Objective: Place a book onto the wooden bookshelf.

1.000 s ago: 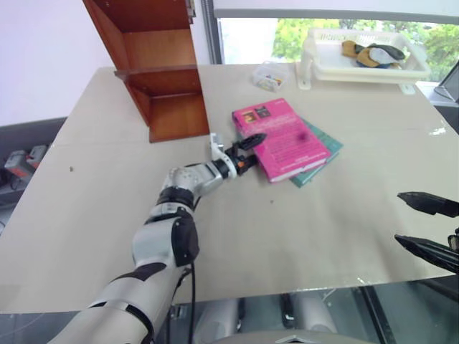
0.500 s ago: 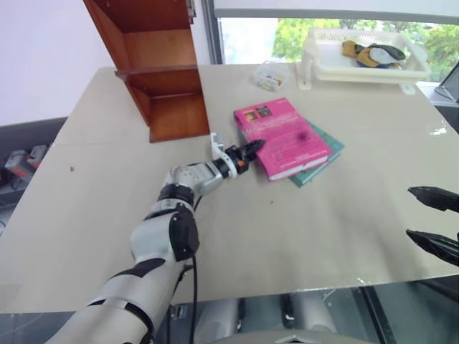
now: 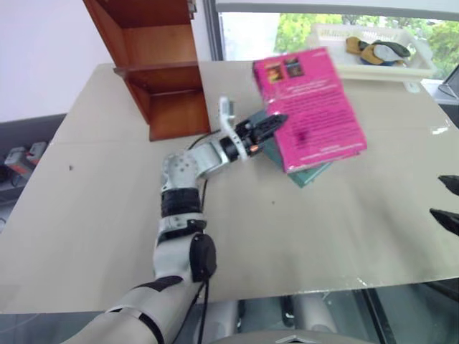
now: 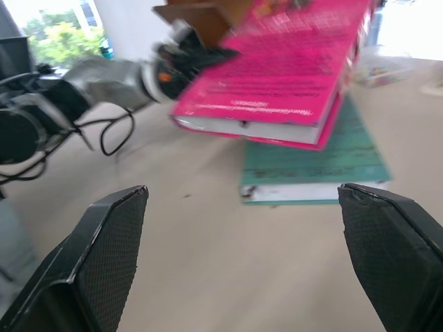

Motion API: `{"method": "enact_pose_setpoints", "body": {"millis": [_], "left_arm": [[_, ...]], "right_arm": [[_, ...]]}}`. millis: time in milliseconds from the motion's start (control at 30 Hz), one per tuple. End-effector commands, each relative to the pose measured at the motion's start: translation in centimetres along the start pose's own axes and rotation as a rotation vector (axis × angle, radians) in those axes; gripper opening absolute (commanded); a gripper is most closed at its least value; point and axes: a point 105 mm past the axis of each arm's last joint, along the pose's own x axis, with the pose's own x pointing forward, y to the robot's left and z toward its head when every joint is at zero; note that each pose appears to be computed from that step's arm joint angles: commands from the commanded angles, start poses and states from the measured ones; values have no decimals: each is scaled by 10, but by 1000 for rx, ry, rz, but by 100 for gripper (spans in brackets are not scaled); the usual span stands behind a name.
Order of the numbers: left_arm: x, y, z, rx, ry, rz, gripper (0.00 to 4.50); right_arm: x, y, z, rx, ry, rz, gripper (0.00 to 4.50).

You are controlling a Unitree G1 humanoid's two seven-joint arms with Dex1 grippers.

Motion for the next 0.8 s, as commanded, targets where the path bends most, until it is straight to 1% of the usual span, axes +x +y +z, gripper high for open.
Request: {"method": "enact_pose_setpoints", "body": {"millis": [33,100,167,200,267,300,333,367,433,467,567,600,667,700,767,800], "left_arm": [[24,-66,27,467,-25,-68,58],[31,-79,33,705,-12,-44,58],[33,-89,42,1070,26,15,58],[33,-91,46,1210,47,37,58],[27,-88,61,1470,88,120,58],[24,-85,68,1556,105,158,58],[19,-82,80,1666,122,213,58],[15,-79,87,1733,133,245,58],[1,-76,120,1969,141,382,58],[-5,-77,131,2061,157,424,58],[-17,-80,146,2222,214,473,58],[-21,-80,151,2250,235,490,58],[-33,-75,161,2310,306,545,58],[-41,-70,167,2350,363,582,58],[-60,-63,178,2374,451,651,58],[-65,-61,181,2373,472,669,58]], "right_arm": [[-14,-17,23,-43,-88,-38,450],[-16,-22,29,-41,-120,-35,450],[-20,-26,37,-35,-160,-21,450],[-21,-27,40,-35,-180,-13,450],[-21,-30,46,-29,-208,2,450],[-21,-31,47,-26,-213,9,450],[-20,-32,48,-21,-223,17,450],[-19,-33,48,-18,-230,23,450],[-13,-38,47,-14,-244,34,450],[-11,-40,46,-12,-250,39,450],[-6,-45,47,-11,-258,51,450],[-4,-47,48,-12,-260,54,450],[-2,-51,49,-13,-261,64,450],[-1,-52,49,-12,-259,69,450],[2,-56,50,-13,-252,78,450],[2,-58,50,-14,-249,81,450]]}}
